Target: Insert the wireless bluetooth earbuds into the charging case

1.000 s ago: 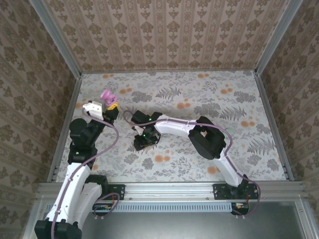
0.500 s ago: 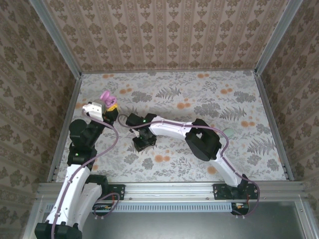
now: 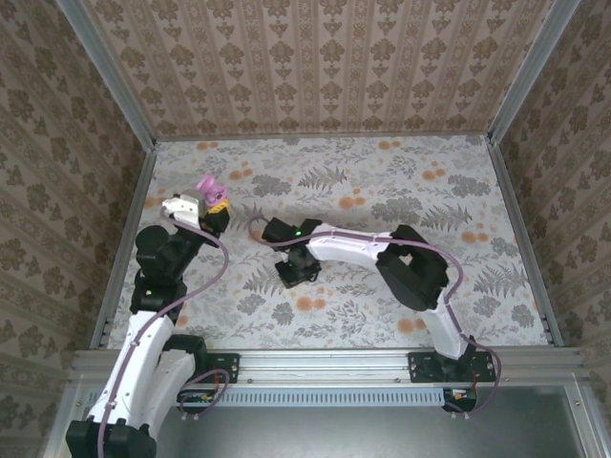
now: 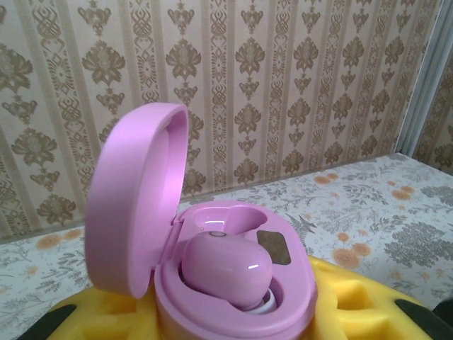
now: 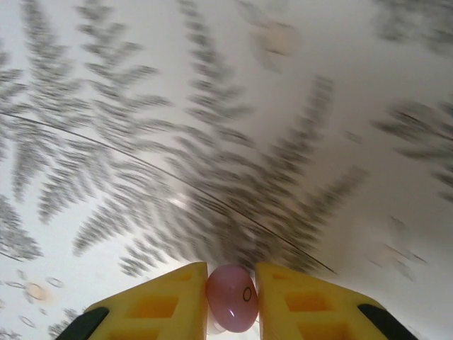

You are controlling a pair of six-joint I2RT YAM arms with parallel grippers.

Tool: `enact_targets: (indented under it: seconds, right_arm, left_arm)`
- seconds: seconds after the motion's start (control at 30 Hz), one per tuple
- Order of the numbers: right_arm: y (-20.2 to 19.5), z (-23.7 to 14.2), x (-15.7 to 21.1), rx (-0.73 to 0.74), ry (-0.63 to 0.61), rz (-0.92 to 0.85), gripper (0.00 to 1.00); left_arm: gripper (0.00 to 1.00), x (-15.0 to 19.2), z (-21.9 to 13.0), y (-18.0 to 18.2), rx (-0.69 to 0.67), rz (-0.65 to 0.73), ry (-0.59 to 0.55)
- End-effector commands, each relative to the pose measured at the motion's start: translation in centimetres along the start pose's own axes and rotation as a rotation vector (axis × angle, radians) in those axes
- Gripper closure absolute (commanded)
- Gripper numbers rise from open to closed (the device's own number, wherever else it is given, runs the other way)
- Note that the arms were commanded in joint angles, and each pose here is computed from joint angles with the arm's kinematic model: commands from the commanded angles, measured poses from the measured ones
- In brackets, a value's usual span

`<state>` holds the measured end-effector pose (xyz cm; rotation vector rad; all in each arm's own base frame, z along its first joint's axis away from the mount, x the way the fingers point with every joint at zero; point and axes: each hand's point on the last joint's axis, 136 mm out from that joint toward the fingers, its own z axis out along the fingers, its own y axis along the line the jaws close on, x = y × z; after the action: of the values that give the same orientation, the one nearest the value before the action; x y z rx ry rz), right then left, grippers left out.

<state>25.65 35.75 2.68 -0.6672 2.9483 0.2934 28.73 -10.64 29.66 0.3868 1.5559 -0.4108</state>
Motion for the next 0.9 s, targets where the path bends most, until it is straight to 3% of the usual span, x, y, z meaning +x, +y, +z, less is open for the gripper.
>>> enact_targets:
  seconds: [0.0, 0.4, 0.6, 0.87]
  right_arm:
    - [-2.8, -3.2, -0.7, -0.005, -0.101, 0.128, 0.75]
    - [-14.5, -4.0, 6.2, 0.06, -0.092, 0.504, 0.74]
    - [-15.7, -3.0, 7.5, 0.042, -0.059, 0.565, 0.74]
    - [-15.5, -2.3, 7.6, 0.0, -0.032, 0.576, 0.7]
  left_arm:
    - [0.73, -1.7, 0.5, -1.4, 0.064, 0.014, -0.047]
    - [0.73, 0.1, 5.9, -8.1, 0.273, 0.033, 0.01]
    - [0.73, 0.8, 7.5, -11.6, 0.359, 0.033, 0.026]
    - [0.73, 1.2, 8.1, -12.6, 0.386, 0.023, 0.037]
